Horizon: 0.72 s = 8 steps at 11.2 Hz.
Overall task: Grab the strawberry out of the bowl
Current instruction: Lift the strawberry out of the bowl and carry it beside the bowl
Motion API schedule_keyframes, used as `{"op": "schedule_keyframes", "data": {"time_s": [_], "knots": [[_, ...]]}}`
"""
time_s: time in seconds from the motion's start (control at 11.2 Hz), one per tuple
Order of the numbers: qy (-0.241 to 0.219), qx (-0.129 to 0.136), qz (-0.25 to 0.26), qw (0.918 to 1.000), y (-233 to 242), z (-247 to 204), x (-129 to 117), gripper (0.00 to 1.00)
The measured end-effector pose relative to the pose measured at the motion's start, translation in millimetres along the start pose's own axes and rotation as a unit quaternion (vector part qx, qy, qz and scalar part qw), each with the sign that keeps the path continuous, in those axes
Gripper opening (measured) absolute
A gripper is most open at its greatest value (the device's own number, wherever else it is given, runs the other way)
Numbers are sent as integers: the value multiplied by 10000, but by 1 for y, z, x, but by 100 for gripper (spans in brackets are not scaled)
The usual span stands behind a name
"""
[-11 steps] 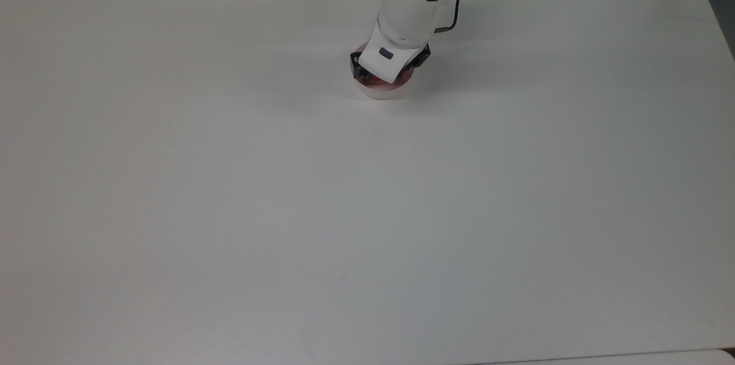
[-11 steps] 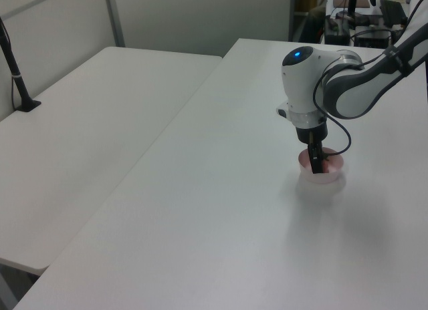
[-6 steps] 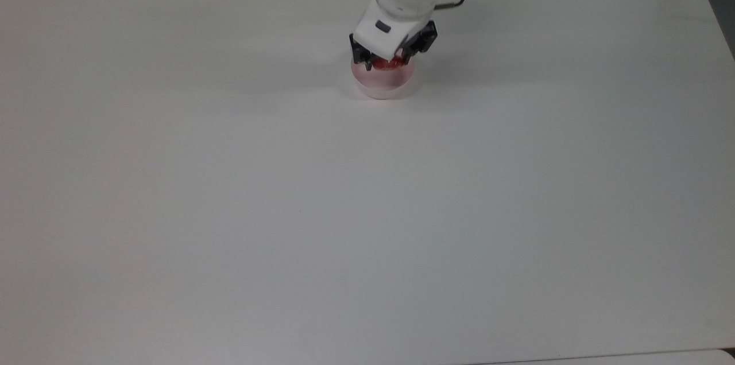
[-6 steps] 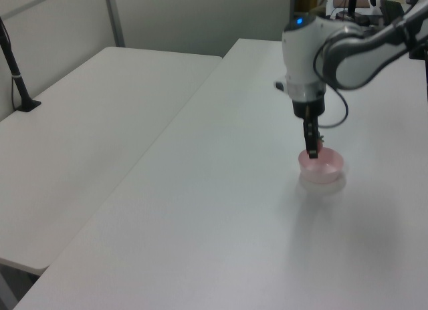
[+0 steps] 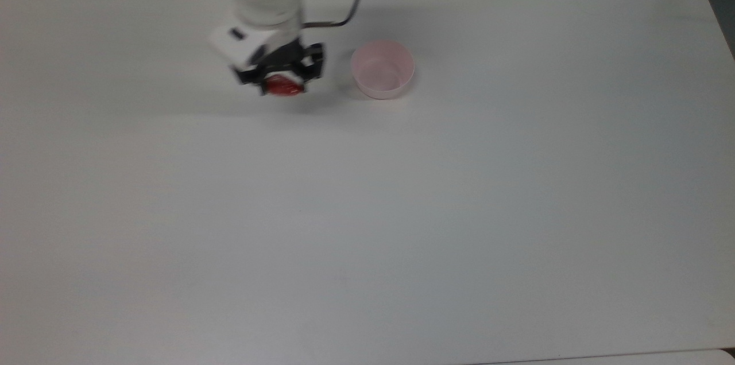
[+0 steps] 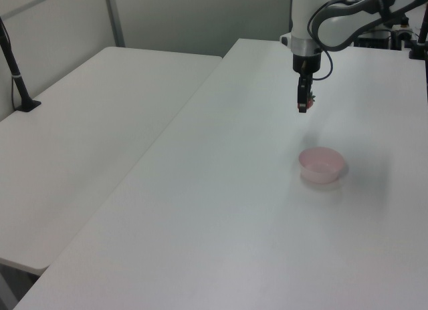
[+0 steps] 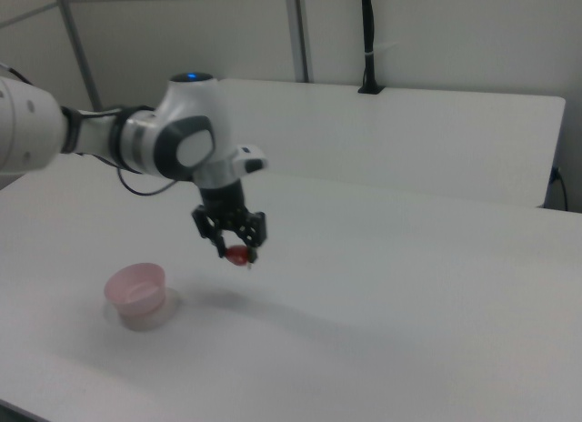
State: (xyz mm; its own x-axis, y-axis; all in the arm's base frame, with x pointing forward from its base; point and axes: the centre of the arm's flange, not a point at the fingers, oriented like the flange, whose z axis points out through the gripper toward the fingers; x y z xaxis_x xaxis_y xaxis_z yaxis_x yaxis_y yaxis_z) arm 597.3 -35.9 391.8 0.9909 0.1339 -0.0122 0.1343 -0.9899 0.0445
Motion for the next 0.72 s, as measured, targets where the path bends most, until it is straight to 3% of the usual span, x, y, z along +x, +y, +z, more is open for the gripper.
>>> {"op": "schedule_keyframes", "data": {"time_s": [0.18, 0.36, 0.63, 0.72], "knots": [[-69, -106, 157, 9998, 38, 35, 6, 68], [-125, -207, 146, 9996, 44, 71, 17, 68], [-41, -247, 353, 9991, 46, 69, 26, 80], [121, -264, 589, 9978, 46, 53, 31, 94]]}}
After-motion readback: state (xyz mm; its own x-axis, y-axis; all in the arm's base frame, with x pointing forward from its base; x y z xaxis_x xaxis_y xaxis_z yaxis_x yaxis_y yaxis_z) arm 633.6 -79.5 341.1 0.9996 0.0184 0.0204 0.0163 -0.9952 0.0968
